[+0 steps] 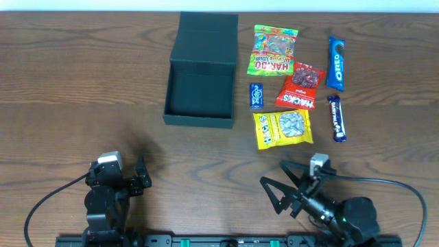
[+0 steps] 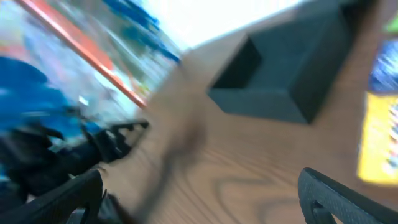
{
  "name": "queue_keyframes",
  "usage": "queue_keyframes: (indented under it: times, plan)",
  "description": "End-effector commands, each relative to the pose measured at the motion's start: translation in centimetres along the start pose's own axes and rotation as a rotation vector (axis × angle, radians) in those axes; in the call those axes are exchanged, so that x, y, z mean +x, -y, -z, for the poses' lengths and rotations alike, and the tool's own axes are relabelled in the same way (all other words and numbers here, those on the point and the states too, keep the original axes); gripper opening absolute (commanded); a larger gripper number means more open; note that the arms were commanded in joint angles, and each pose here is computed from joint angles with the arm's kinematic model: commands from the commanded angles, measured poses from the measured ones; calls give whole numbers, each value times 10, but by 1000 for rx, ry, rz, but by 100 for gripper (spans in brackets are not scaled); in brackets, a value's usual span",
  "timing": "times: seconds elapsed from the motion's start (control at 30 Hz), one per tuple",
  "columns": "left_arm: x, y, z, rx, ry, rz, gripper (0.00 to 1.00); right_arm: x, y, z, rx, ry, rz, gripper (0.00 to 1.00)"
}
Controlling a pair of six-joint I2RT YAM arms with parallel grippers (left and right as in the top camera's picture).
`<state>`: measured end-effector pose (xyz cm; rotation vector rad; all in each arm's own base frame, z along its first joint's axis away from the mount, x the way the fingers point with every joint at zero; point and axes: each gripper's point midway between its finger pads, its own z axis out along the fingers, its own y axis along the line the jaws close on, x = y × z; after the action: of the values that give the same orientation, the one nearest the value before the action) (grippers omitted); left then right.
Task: Pack container
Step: 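Grasp the green Haribo bag with the right gripper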
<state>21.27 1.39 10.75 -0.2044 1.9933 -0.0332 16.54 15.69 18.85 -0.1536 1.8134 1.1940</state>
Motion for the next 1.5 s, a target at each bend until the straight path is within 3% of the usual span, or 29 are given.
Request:
queue_keyframes:
  times: [0.0,0.17,0.37,0.63,0.93,1.13,1.47]
  plan:
    - [5,-4,-3,-18,-7,-6,95,-14,-22,2,-90,46,-29,99]
    - [5,-4,-3,-18,-7,-6,95,-50,-41,2,-95,117,24,97]
    - [5,-4,-3,-18,-7,-6,95,-95,-22,-37,131,38,112,97]
    - [5,-4,-3,-18,-7,-6,95,-162,78,-129,584,-67,260,98]
    - [5,-4,-3,-18,-7,-6,95,-214,187,-196,814,-60,267,98]
    - [5,-4,-3,-18,-7,-6,95,-226,275,-216,903,-73,214,98]
    - [5,-4,-3,-18,-7,-6,95,-176,359,-252,942,-186,206,90]
